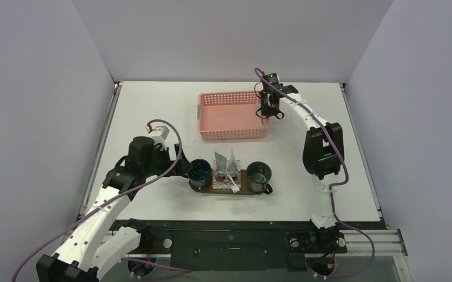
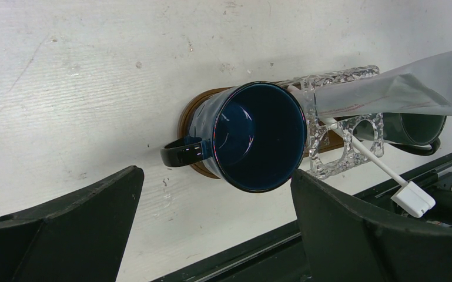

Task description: Prepare toiletry sets of a toothbrush and toothpaste on the tray

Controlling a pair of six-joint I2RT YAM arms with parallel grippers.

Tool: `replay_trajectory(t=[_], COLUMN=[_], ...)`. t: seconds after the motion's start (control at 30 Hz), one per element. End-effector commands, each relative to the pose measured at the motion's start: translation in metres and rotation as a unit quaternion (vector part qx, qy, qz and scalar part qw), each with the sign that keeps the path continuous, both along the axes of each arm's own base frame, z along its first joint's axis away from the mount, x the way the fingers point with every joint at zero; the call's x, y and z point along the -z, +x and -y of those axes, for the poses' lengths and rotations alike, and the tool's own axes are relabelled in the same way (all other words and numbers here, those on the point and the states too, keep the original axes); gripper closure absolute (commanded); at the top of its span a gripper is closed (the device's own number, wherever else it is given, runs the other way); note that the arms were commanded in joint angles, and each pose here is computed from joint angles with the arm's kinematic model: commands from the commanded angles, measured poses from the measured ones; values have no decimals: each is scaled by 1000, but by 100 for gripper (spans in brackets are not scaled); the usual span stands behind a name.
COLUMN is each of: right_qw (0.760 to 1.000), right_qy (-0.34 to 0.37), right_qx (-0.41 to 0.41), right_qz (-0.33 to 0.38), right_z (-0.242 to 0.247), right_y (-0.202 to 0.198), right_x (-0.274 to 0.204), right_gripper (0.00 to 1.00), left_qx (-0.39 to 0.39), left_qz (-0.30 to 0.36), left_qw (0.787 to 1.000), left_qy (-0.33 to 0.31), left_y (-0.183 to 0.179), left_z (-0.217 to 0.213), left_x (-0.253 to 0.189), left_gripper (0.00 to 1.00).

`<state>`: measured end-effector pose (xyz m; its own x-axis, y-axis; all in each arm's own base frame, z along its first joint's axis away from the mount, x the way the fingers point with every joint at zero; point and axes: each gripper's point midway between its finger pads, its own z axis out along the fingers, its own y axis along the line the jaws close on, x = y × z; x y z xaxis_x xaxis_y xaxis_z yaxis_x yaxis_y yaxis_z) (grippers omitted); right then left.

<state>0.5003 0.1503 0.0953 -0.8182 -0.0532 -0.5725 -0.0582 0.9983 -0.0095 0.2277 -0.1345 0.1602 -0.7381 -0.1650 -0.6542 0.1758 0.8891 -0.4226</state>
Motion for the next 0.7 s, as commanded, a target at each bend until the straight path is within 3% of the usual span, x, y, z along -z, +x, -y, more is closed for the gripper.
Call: replay_trajectory(t=[0.0,0.13,0.3,0.67], right_qw=[996,991,990,996], right_qy=[-22,-61,-46,-56], right_qx=[-9,-21,-40,-49], right_qz=[91,113,125,45], right_z=[1,2,-8,-6], right_y=[8,2,-6,-16], right_x=[-81,-104,-115,-54], right_gripper=[100,100,100,100], left_qx=[1,2,3,1], left_qz=[28,27,28,26], left_qw=[1000,1000,1000,1000], left_qy=[-1,-2,-2,-1], left_y=[10,10,10,10], left_z=[0,1,1,-1], left_x=[-11,-11,-11,-10], left_gripper=[4,4,4,4])
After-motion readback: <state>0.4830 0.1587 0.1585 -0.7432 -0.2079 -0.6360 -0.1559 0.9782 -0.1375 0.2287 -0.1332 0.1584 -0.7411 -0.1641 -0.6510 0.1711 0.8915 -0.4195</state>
